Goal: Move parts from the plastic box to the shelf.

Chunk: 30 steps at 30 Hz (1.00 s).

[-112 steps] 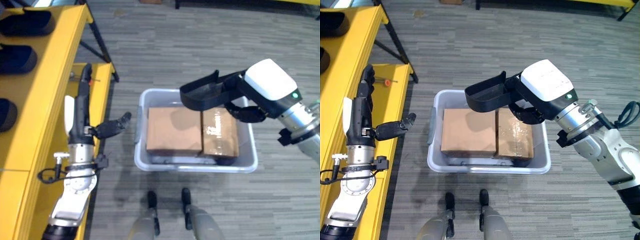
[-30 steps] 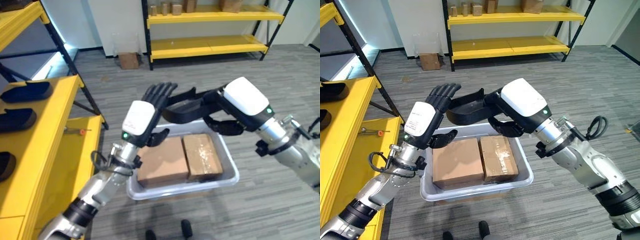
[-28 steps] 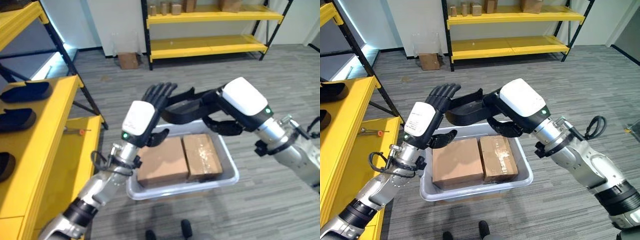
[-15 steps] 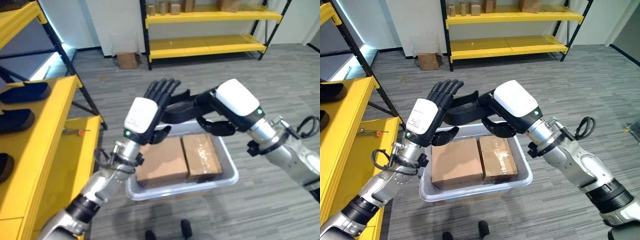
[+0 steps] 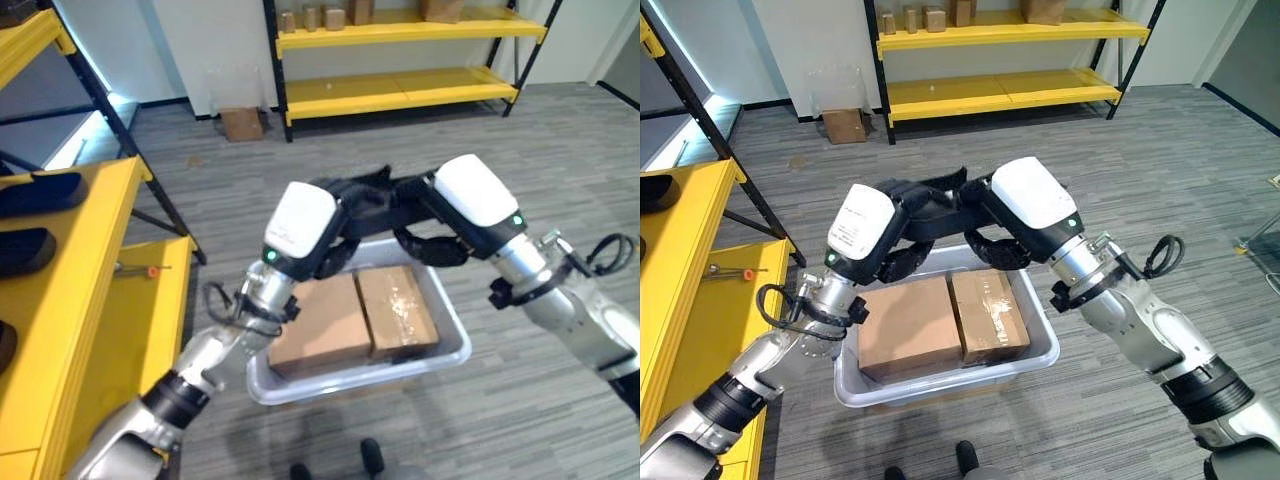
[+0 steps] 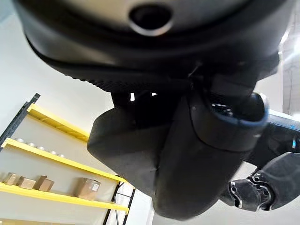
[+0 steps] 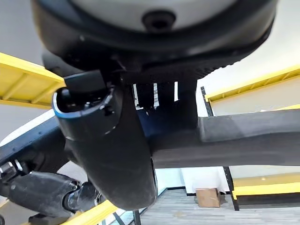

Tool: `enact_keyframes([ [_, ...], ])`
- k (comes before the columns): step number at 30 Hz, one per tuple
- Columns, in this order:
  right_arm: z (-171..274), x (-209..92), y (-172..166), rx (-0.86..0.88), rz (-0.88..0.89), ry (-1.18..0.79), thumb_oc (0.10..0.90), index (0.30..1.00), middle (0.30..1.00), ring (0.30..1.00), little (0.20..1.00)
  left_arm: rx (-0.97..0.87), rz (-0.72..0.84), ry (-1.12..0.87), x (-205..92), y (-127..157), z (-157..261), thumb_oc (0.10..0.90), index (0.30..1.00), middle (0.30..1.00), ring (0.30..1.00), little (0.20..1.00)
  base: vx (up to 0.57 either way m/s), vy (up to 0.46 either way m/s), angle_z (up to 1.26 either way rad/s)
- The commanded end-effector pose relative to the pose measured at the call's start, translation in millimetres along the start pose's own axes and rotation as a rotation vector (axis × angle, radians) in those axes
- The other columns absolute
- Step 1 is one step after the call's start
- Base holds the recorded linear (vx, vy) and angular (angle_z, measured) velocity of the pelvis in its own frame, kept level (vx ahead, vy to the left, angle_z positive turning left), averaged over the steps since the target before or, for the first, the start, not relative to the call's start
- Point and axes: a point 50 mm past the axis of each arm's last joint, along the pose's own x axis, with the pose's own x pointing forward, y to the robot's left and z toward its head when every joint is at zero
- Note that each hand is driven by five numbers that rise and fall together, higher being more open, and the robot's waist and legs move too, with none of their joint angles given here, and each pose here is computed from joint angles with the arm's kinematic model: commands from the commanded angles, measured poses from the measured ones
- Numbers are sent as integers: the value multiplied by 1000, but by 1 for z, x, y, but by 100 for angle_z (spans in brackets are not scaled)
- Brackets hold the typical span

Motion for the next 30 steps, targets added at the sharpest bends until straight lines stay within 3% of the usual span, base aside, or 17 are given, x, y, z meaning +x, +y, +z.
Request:
enact_keyframes([
  [1,42,36,-51,56,-350,-270,400,300,300,300,300,2,37,-103,26,-2,14,400,300,300,300,300,0,0,0],
  [16,40,33,-50,80,-363,-238,400,300,300,300,300,-58,55,-108,25,3,21,400,300,300,300,300,0,0,0],
  [17,39,32,-49,96,-355,-234,529,481,481,481,481,-60,51,-111,26,3,21,400,300,300,300,300,4,1,-4],
  [18,39,32,-48,115,-346,-231,796,855,855,855,855,-61,50,-115,26,4,22,400,300,300,300,300,2,-1,-5],
  [19,39,30,-48,148,-334,-227,900,1000,1000,1000,1000,-60,47,-121,26,5,22,400,300,300,300,300,1,-1,-5],
  [30,30,-18,-38,359,-403,-84,900,1000,1000,1000,1000,-19,60,50,1,18,-11,400,300,300,300,300,0,-19,-7],
])
